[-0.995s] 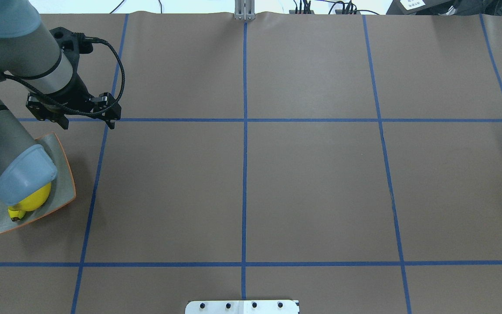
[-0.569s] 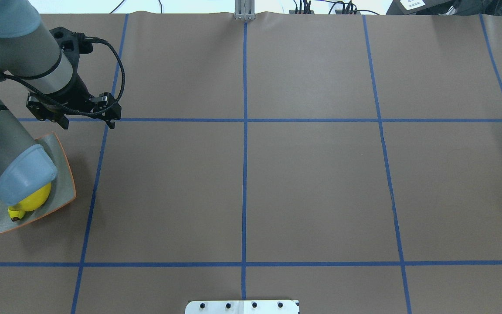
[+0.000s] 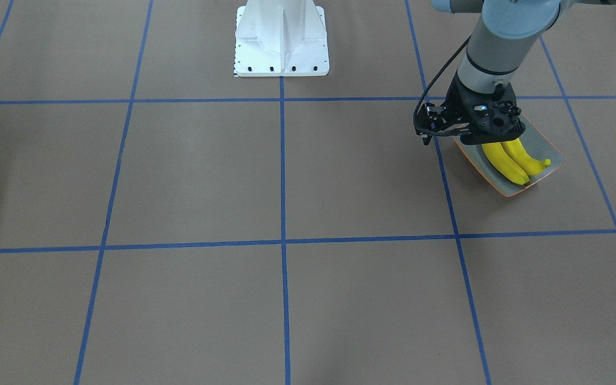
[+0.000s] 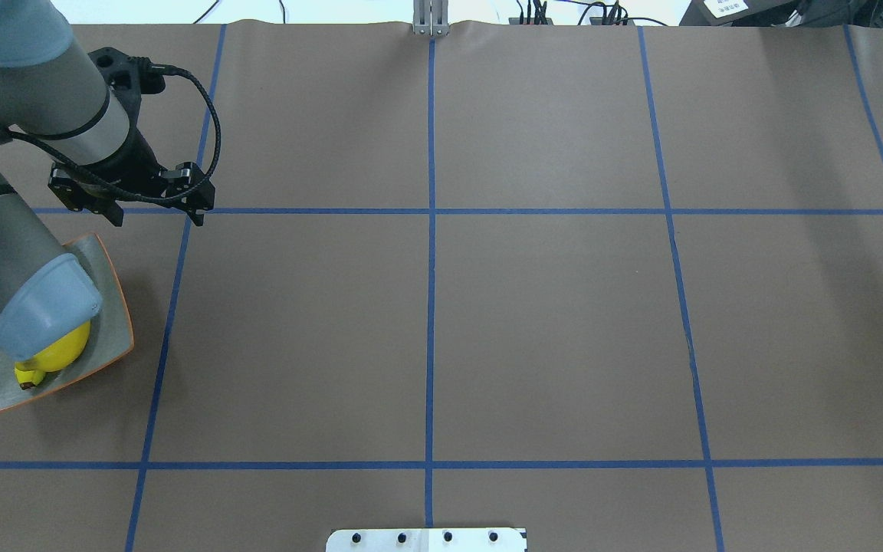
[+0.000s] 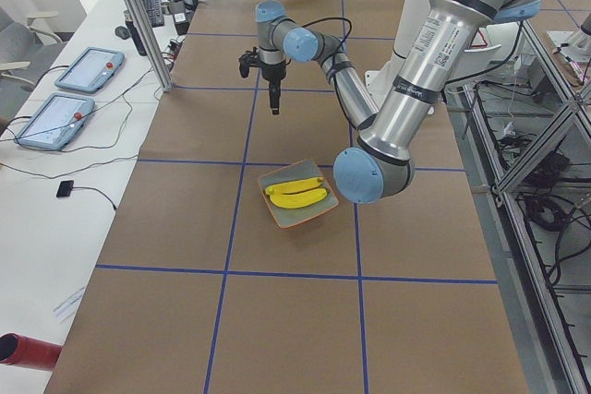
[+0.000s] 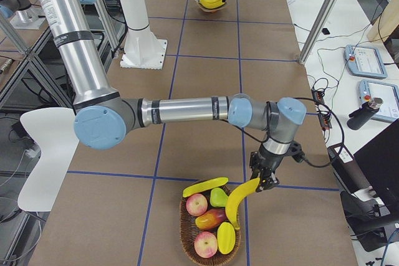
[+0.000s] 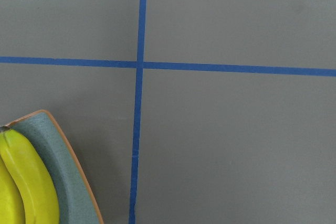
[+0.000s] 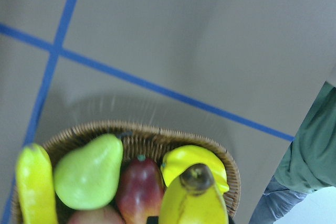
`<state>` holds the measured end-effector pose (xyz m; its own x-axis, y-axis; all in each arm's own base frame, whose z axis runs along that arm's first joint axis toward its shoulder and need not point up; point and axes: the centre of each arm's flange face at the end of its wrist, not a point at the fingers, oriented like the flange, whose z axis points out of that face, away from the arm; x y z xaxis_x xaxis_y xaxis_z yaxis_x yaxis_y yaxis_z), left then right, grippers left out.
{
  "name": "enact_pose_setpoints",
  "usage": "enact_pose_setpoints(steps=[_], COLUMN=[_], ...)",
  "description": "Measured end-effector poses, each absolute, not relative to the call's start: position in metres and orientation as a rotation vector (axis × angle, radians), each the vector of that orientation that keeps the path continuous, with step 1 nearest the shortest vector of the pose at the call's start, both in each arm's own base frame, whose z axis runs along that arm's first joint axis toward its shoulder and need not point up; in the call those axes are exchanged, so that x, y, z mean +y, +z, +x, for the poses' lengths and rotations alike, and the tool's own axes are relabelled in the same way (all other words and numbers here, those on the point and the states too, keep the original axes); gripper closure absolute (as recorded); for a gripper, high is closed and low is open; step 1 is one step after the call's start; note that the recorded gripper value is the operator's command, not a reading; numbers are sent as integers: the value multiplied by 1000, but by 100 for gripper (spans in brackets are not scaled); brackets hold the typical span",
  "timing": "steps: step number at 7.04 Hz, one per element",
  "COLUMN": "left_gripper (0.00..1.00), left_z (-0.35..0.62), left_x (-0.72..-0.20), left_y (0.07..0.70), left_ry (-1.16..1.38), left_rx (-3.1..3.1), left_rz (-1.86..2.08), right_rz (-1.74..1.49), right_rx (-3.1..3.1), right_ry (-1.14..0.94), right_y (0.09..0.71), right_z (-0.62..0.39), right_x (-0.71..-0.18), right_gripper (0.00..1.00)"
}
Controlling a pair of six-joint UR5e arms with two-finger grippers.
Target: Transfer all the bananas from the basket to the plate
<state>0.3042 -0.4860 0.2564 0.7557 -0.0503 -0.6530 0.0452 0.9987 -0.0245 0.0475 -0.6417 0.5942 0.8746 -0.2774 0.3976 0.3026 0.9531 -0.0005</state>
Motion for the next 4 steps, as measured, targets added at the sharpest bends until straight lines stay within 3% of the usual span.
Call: enact_pose_setpoints(steps=[4], left_gripper=[0], left_z=[304], left_x=[-486], left_y=[251], left_ry=[-82], left_rx=[736], left_rz=[1], right_rz=[-90], right_rx=[-631], right_ry=[147], right_y=[409], right_z=[-115], right_x=[-716], right_gripper=[100])
